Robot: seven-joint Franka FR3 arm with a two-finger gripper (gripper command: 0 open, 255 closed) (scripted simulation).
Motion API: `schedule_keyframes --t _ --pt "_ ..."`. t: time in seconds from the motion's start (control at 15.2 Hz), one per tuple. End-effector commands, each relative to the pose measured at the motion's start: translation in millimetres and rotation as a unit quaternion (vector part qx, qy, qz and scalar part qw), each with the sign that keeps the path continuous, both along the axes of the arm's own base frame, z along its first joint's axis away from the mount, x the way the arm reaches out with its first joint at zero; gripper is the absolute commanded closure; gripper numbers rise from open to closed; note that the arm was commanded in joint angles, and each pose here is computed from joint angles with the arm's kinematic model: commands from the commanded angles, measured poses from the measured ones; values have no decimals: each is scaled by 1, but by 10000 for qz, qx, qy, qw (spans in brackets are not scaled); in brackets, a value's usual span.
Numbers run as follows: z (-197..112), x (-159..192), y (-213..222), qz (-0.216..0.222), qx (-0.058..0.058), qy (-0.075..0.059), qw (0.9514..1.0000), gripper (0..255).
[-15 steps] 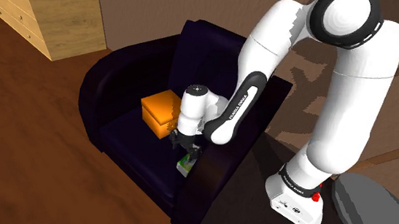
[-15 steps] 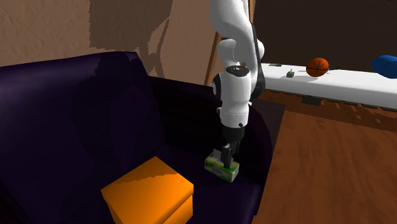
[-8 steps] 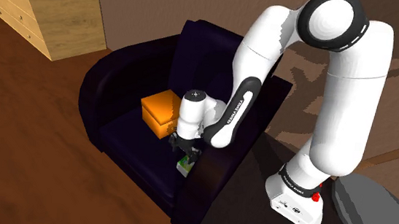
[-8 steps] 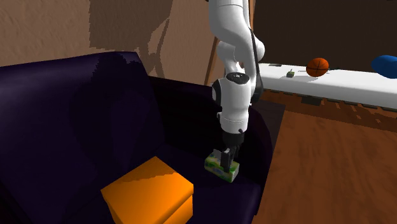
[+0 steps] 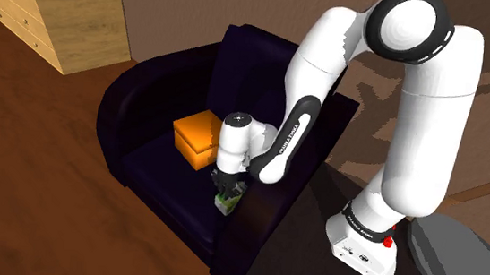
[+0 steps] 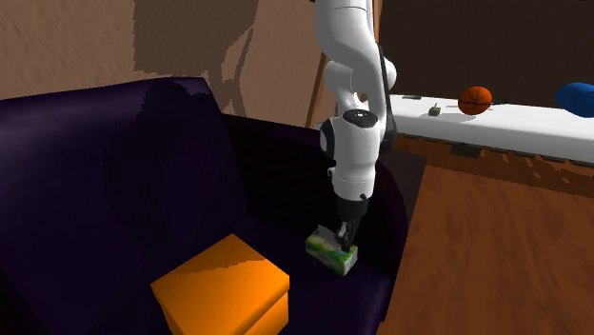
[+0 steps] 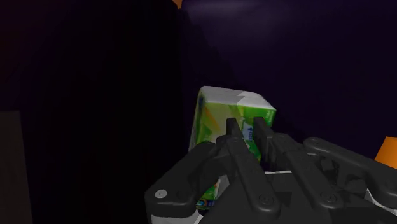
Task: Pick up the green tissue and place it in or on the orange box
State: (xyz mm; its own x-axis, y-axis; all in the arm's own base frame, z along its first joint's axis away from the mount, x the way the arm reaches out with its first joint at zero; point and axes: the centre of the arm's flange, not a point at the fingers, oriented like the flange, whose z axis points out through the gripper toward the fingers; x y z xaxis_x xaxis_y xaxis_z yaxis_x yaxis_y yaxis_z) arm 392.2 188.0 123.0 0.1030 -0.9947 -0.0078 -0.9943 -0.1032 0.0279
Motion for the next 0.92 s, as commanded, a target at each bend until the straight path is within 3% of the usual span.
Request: schedule_keyframes --t 0.0,0.33,0.4,0.86 --pt "-14 -20 4 44 -56 230 9997 255" --pt "-14 -31 6 46 -66 224 9997 255" --pt "-15 -15 -11 46 -46 236 9997 255" --pt "22 -15 -11 46 -46 236 9997 255"
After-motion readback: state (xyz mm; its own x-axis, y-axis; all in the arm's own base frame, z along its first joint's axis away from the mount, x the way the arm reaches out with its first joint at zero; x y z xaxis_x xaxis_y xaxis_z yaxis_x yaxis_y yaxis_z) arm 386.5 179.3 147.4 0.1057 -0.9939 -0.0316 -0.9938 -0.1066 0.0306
